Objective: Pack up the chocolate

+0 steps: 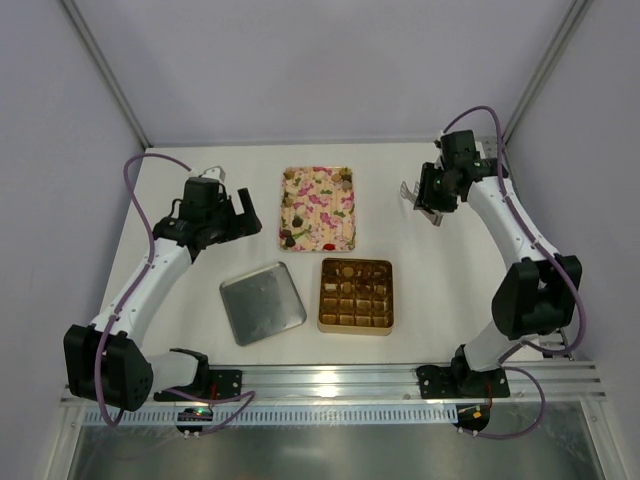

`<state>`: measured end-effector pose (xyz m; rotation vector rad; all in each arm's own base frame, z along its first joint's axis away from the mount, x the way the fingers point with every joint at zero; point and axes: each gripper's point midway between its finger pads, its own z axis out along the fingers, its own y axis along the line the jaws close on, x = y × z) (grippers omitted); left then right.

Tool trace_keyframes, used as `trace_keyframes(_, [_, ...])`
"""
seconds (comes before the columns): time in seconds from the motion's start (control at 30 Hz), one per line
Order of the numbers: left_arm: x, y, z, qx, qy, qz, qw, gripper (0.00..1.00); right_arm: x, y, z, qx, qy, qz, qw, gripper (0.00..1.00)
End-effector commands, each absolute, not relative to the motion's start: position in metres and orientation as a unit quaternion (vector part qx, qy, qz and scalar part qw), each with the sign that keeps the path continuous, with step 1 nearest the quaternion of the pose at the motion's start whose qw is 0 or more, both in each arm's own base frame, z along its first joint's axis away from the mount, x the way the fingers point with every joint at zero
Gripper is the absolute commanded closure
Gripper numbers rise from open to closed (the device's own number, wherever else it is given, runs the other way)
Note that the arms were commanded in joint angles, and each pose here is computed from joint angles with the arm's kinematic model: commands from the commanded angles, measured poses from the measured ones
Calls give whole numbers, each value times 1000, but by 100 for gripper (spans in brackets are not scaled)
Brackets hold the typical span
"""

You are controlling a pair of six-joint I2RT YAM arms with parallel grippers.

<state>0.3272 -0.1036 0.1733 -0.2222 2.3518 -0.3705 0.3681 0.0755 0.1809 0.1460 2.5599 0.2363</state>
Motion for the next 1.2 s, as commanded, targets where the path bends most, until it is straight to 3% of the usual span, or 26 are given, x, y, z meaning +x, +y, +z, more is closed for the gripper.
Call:
trace_keyframes(0.0, [332,-107,193,-79,904,-158,389,0,424,63,187,78,934,85,337,56])
trace_keyframes(0.3, [332,-107,196,-79,902,-160,394,0,471,42,120,114,946,37,303,55])
trace_keyframes(0.73, [331,-111,195,-76,902,-169,391,0,460,39,50,96,977,25,191,34])
trace_keyframes(1.17, [332,-107,184,-90,909,-156,377,0,451,31,30,107,981,6,162,19])
